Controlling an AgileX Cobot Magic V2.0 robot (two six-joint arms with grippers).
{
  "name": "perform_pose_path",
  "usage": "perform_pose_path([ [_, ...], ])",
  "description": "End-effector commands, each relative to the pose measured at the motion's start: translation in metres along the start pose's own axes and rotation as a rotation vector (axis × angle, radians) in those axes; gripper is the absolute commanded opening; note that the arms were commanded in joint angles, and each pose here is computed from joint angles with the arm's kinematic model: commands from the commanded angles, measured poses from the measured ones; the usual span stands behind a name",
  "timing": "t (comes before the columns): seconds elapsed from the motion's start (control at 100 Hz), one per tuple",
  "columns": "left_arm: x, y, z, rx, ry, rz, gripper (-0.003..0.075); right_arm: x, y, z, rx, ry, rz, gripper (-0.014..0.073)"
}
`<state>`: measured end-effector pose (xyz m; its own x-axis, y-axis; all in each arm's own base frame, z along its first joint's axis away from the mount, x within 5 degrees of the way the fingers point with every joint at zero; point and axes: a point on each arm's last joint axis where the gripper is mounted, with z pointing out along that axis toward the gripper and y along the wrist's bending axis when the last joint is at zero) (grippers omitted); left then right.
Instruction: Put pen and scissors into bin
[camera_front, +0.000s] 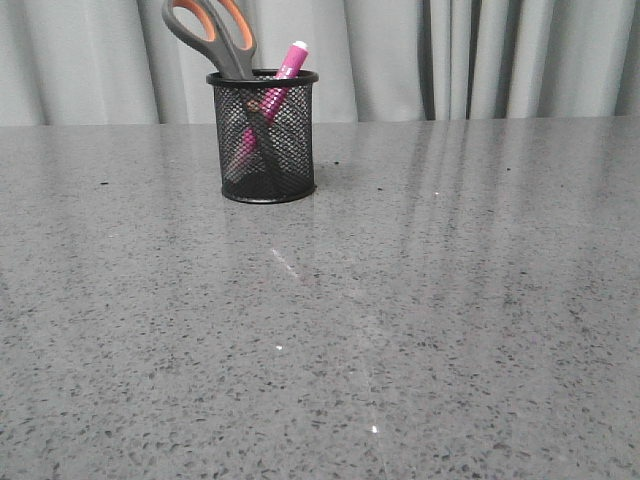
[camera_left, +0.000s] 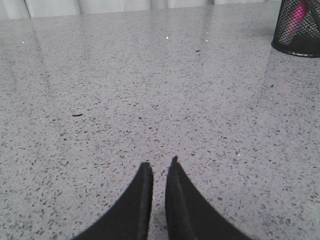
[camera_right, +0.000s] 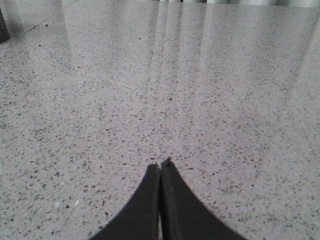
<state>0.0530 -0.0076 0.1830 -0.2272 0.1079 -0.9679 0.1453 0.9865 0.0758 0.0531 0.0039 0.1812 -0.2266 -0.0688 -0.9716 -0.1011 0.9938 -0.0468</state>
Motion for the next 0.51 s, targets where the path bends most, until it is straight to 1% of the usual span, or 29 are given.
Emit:
perform_pose_path([
  [0.0, 0.0082, -0.0005, 0.0022, -0.006, -0.037, -0.017, 0.0043, 0.0013, 0.0000, 0.0005, 0.004, -0.036, -0.012, -0.0076],
  [0.5, 0.0082, -0.0005, 0.0022, -0.006, -0.037, -0.017, 0.0043, 0.0009, 0.0001, 0.0005, 0.003, -0.040, -0.010, -0.0076],
])
